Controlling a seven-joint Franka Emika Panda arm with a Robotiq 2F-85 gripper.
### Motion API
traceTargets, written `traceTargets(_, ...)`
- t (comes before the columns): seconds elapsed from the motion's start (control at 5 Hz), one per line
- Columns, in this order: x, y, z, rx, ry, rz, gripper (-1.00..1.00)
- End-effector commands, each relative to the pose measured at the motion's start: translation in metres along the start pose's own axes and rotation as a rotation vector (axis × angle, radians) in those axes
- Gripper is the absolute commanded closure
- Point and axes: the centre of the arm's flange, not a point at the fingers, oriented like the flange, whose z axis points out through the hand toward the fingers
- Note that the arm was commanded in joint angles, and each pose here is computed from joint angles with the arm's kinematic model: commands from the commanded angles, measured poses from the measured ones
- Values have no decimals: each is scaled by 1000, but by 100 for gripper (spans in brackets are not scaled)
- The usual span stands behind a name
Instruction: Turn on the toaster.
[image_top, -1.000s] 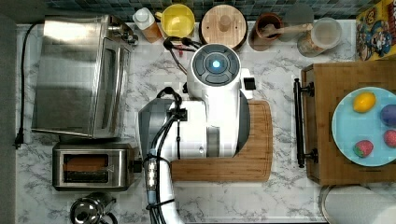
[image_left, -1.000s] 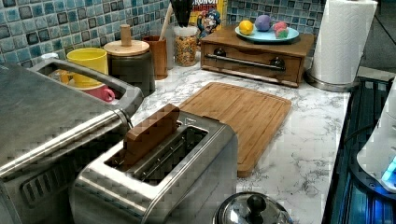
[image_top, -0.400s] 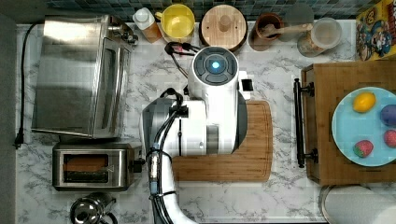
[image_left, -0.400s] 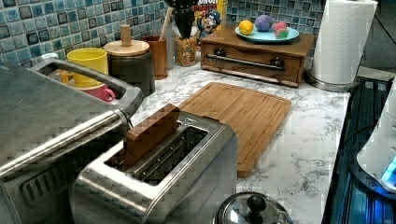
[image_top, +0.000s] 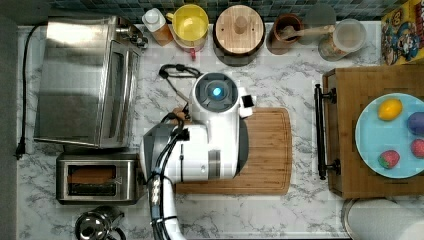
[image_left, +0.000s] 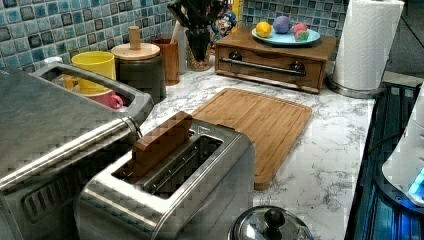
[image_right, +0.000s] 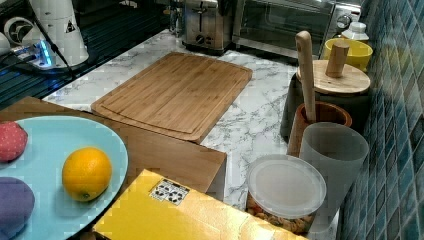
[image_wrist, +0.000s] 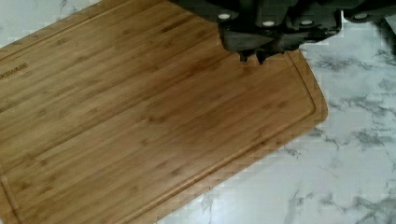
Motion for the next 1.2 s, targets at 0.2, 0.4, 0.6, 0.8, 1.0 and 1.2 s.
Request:
traceTargets(0.2,-105,-51,23,-8,28,-273,100)
traceTargets(0.4,-134,-57,27,7,42,-354,100)
traceTargets(0.6,-154,-59,29,36,39,-402,100)
traceTargets(0.8,-161,-58,23,66,30,-415,100)
traceTargets(1.0,-178,-61,18,87,47,-466,100)
traceTargets(1.2,-206,-69,17,93,19,-531,100)
